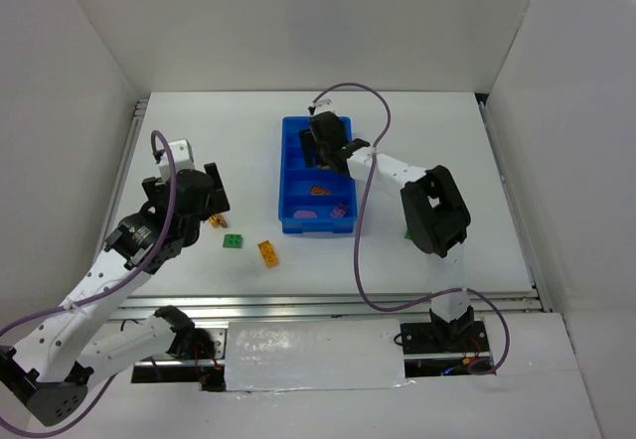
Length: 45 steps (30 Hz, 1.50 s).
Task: Sort the legos into containers by color
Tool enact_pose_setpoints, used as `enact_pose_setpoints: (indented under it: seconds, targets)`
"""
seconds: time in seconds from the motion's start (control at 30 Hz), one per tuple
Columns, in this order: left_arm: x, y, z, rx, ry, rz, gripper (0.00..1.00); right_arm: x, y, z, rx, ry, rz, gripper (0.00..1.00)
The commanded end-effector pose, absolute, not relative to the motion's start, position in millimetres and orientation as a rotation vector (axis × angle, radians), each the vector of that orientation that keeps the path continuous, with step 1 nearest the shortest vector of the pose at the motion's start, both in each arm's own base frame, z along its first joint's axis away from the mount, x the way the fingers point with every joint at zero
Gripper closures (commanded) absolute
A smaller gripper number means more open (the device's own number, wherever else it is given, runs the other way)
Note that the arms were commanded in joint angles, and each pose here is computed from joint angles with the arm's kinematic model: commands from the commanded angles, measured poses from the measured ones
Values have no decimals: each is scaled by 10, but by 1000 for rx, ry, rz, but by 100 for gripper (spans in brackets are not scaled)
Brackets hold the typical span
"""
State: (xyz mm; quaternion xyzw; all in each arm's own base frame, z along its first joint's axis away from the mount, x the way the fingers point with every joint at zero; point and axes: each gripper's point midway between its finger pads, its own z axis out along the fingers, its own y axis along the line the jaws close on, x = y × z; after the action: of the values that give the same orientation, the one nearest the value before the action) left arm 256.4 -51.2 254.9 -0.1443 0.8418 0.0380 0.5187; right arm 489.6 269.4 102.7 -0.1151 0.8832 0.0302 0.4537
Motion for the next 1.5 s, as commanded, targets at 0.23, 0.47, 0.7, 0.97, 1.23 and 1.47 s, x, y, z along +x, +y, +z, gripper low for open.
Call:
enact_pose_setpoints:
  seconds: [0.23, 0.47, 0.7, 0.97, 1.23, 1.47]
  targets:
    - [2610, -513, 2575, -355, 2000, 82, 1, 4993, 2710, 1637, -197, 2071, 139, 0]
    - [2774, -445, 2383, -493, 2082, 28, 0, 4427, 2750, 2732, -193, 1937, 434, 1]
    - [2884, -379, 2107, -607, 2190, 51, 0, 3139, 3174, 2964, -420, 1985, 670, 4]
    - [2691, 55, 2513, -701, 2072, 206, 0, 2466, 3699, 2050, -577, 2191, 618, 12]
    - [2373, 418, 2619, -752, 1917, 327, 0, 2379, 3987, 1185, -691, 2330, 499, 16]
    - [2282, 390, 2729, -751, 1815, 196, 0, 2352, 4050, 740, -711, 2416, 416, 18]
